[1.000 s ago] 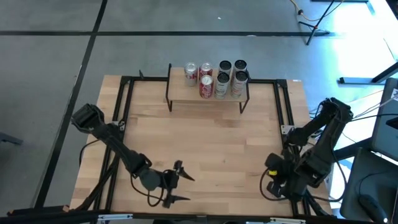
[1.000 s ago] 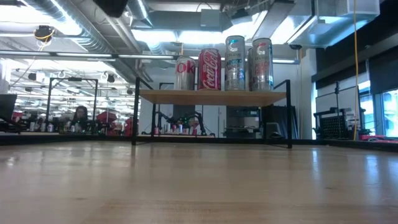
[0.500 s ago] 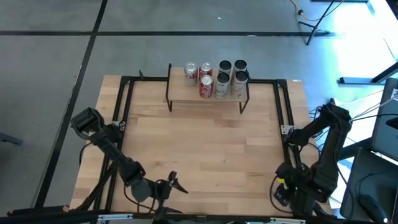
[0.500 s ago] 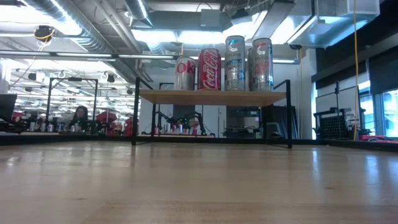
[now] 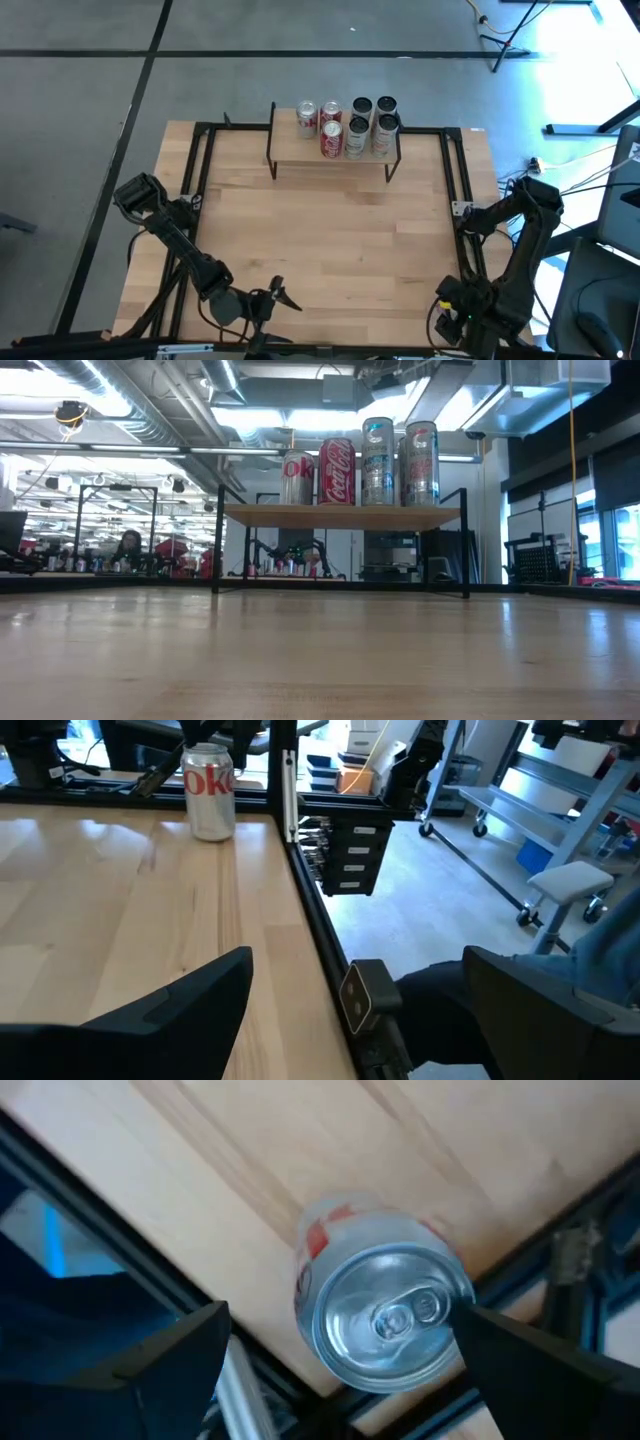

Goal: Place canned beverage on shelf
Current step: Put the silver soda can on the shelf aligned with the other silver soda can

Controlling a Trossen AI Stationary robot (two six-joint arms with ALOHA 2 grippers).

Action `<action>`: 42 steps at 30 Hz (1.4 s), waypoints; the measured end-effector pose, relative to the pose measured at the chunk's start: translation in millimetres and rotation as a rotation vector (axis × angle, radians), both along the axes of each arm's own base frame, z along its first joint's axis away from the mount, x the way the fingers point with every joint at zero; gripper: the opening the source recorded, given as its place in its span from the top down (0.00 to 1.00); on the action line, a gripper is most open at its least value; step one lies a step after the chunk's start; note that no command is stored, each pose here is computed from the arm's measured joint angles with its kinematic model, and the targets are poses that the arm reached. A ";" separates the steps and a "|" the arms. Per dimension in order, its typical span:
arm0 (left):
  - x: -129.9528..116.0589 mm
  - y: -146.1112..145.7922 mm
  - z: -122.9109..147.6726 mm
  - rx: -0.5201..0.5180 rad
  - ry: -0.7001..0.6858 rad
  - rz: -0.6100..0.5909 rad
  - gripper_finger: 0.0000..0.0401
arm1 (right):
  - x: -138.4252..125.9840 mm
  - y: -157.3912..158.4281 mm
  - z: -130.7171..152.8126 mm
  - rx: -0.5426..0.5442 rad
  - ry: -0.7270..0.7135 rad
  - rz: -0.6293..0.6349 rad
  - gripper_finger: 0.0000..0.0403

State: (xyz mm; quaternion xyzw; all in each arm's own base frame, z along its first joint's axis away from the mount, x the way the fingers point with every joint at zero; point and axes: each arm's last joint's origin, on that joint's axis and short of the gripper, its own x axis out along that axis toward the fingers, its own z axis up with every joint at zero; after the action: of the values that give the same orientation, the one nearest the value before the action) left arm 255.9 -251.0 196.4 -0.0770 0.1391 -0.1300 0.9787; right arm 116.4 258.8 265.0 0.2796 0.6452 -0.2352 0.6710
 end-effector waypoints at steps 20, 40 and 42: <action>0.0 0.1 -0.1 0.002 0.001 0.001 0.15 | 0.6 1.7 -5.7 -0.030 0.032 0.020 0.08; 0.7 0.9 -0.2 0.008 -0.001 0.002 0.15 | 8.9 -0.4 18.6 0.019 0.043 -0.010 0.08; 0.7 0.9 -0.3 0.009 0.000 0.002 0.15 | 8.4 -2.4 22.2 -0.009 0.027 -0.015 0.08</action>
State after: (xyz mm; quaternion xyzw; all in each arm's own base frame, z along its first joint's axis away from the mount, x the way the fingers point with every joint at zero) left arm 256.6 -250.1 196.1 -0.0728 0.1396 -0.1282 0.9792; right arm 124.8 256.4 287.3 0.2781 0.6510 -0.2471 0.6616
